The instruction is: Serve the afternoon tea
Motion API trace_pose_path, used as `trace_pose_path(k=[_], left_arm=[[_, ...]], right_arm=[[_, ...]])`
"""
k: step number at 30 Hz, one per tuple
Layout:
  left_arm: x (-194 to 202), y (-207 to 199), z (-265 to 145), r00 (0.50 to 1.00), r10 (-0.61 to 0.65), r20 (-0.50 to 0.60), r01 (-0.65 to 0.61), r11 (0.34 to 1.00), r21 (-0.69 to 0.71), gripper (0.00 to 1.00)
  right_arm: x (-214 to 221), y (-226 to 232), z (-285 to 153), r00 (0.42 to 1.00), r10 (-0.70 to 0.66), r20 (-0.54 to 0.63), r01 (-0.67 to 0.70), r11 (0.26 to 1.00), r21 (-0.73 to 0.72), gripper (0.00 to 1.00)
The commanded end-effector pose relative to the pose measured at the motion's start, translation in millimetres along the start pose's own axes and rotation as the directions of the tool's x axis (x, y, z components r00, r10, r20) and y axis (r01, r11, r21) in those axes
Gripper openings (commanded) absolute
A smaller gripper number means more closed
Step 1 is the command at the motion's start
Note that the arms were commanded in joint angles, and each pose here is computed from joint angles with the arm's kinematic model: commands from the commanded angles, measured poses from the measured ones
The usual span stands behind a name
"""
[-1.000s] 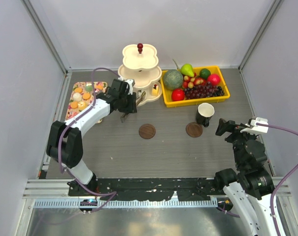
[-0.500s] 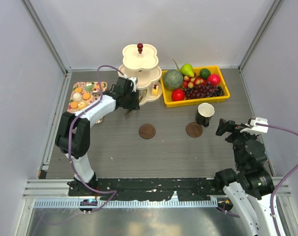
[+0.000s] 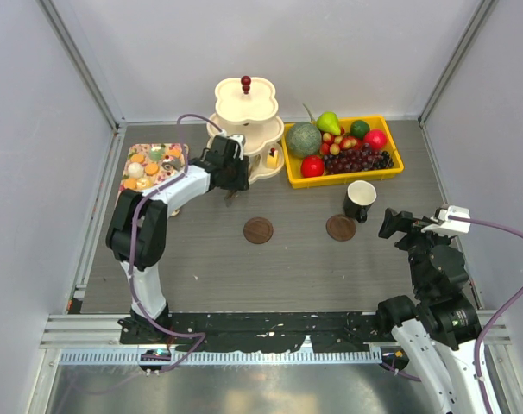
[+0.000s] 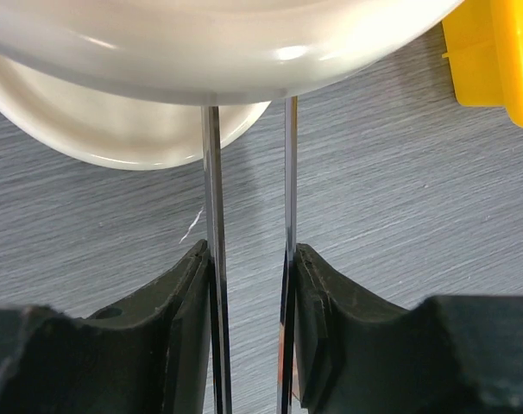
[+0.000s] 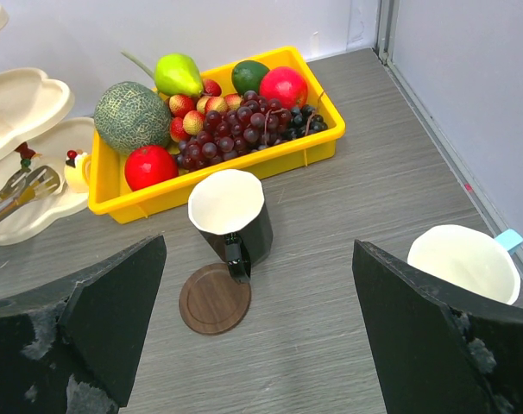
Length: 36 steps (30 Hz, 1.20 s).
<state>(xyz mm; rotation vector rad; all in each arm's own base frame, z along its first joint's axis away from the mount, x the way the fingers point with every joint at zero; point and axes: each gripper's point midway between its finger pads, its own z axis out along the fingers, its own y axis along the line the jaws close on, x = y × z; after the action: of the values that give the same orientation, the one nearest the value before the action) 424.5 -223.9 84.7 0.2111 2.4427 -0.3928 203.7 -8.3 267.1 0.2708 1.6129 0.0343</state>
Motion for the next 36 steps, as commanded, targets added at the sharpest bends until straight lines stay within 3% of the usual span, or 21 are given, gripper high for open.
trace_pose_path(k=[1, 10, 21, 36], left_arm=[[-35, -17, -2, 0.994, 0.004, 0.107, -0.008, 0.999, 0.035, 0.43], [-26, -18, 0, 0.997, 0.0, 0.078, -0.002, 1.0, 0.025, 0.54], [-20, -14, -31, 0.997, -0.009, 0.076, 0.009, 1.0, 0.001, 0.56], [43, 16, -97, 0.999, -0.049, -0.005, 0.048, 0.994, -0.094, 0.51]], right_arm=[[-13, 0, 0, 0.999, 0.01, 0.052, -0.011, 1.0, 0.002, 0.96], [-12, -1, -1, 0.998, 0.011, 0.056, -0.011, 1.0, 0.001, 0.96], [-13, 0, -1, 0.998, 0.011, 0.06, -0.011, 1.0, -0.001, 0.96], [-13, 1, -3, 0.998, 0.014, 0.064, -0.013, 1.0, -0.01, 0.96]])
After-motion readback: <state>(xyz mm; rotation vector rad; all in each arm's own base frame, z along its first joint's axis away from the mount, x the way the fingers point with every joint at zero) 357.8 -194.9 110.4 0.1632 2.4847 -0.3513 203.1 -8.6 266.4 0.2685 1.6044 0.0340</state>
